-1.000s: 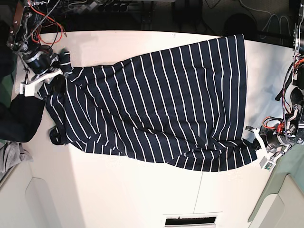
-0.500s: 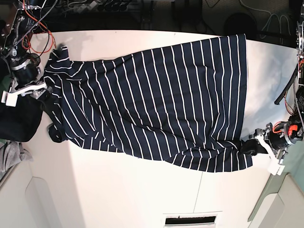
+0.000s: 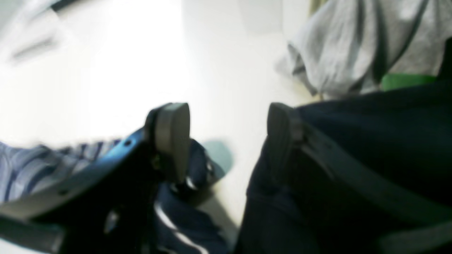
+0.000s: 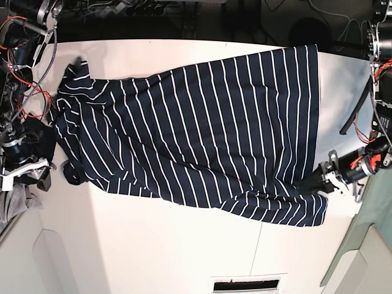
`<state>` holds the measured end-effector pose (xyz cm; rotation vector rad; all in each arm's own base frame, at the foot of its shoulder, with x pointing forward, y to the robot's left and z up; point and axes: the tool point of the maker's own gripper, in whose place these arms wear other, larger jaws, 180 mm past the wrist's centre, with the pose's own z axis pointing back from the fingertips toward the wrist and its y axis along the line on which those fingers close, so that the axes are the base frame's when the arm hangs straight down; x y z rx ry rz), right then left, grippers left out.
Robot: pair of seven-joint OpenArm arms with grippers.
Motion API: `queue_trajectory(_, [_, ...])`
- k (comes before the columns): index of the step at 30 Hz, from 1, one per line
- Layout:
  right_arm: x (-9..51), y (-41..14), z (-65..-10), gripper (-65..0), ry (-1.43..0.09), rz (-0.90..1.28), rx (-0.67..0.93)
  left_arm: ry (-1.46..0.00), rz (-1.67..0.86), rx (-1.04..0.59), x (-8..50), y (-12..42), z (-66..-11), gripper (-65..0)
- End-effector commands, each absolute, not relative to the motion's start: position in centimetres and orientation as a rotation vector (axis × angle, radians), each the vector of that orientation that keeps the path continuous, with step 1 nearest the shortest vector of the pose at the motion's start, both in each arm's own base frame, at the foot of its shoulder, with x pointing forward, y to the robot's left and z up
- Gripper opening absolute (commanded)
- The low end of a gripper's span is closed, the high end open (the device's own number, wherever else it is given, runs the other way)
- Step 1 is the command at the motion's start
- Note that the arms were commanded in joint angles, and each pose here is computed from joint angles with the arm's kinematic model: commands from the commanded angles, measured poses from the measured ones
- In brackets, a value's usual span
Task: Layout the t-shirt on the table in an organized manner, then fold the t-shirt properly
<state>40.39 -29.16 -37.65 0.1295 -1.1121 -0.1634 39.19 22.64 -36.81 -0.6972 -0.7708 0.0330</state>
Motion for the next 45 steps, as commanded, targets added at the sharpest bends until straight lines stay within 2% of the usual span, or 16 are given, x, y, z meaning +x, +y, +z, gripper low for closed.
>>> queue_trajectory(1, [41.9, -30.0, -35.9, -31.0, -1.161, -0.131, 0.110, -0.819, 0.019, -0.729, 40.2, 22.1, -35.2, -45.6])
queue_trajectory(8, [41.1, -28.8, -40.8, -31.5, -1.019, 0.121, 0.017, -0.770, -0.015, -0.829, 38.5, 16.0, -37.0, -45.6])
queue_trajectory(10, [40.8, -28.0, -41.7, -38.2, -0.994, 0.176, 0.010, -0.758, -0.022, -0.841, 38.0, 14.9, -37.6, -45.6])
queue_trajectory(13, [40.5, -27.0, -43.0, -52.6, -0.955, 0.240, -0.017, -0.731, -0.009, -0.864, 36.9, 13.8, -38.6, -45.6])
queue_trajectory(15, [40.4, -26.1, -43.4, -55.3, -0.947, 0.277, -0.020, -0.709, 0.003, -0.873, 36.0, 13.3, -39.5, -45.6])
queue_trajectory(18, [40.6, -24.3, -43.9, -55.6, -0.915, 0.395, -0.041, -0.673, 0.021, -0.876, 34.5, 13.1, -40.9, -45.6])
queue_trajectory(21, [41.5, -23.3, -43.6, -65.0, -0.907, 0.482, -0.075, -0.630, 0.022, -0.854, 32.8, 13.2, -42.4, -45.6])
queue_trajectory(25, [43.4, -23.9, -41.9, -65.0, -0.952, 0.465, -0.127, -0.599, 0.000, -0.764, 30.9, 14.1, -44.8, -45.6])
queue_trajectory(29, [46.2, -26.2, -38.5, -65.0, -1.034, 0.397, -0.257, -0.591, -0.006, -0.706, 29.8, 15.6, -45.9, -45.6])
queue_trajectory(33, [49.4, -28.5, -33.5, -65.0, -1.115, 0.395, -0.375, -0.581, -0.013, -0.671, 29.4, 17.3, -45.9, -45.6])
queue_trajectory(38, [52.8, -30.5, -26.7, -65.0, -1.238, 0.311, -0.405, -0.581, -0.021, -0.633, 29.4, 19.2, -45.7, -45.6])
queue_trajectory(42, [53.8, -30.7, -24.7, -30.0, -1.277, 0.189, -0.321, -0.581, -0.023, -0.624, 29.4, 19.6, -45.6, -45.6])
queue_trajectory(43, [53.6, -30.6, -25.1, -23.5, -1.270, 0.170, -0.301, -0.581, -0.023, -0.625, 29.4, 19.5, -45.6, -45.6])
queue_trajectory(44, [53.4, -30.6, -25.7, -20.0, -1.249, 0.153, -0.285, -0.581, -0.023, -0.625, 29.4, 19.5, -45.6, -45.6])
queue_trajectory(45, [52.9, -30.7, -26.8, -20.1, -1.213, 0.136, -0.272, -0.581, -0.023, -0.625, 29.4, 19.5, -45.6, -45.6])
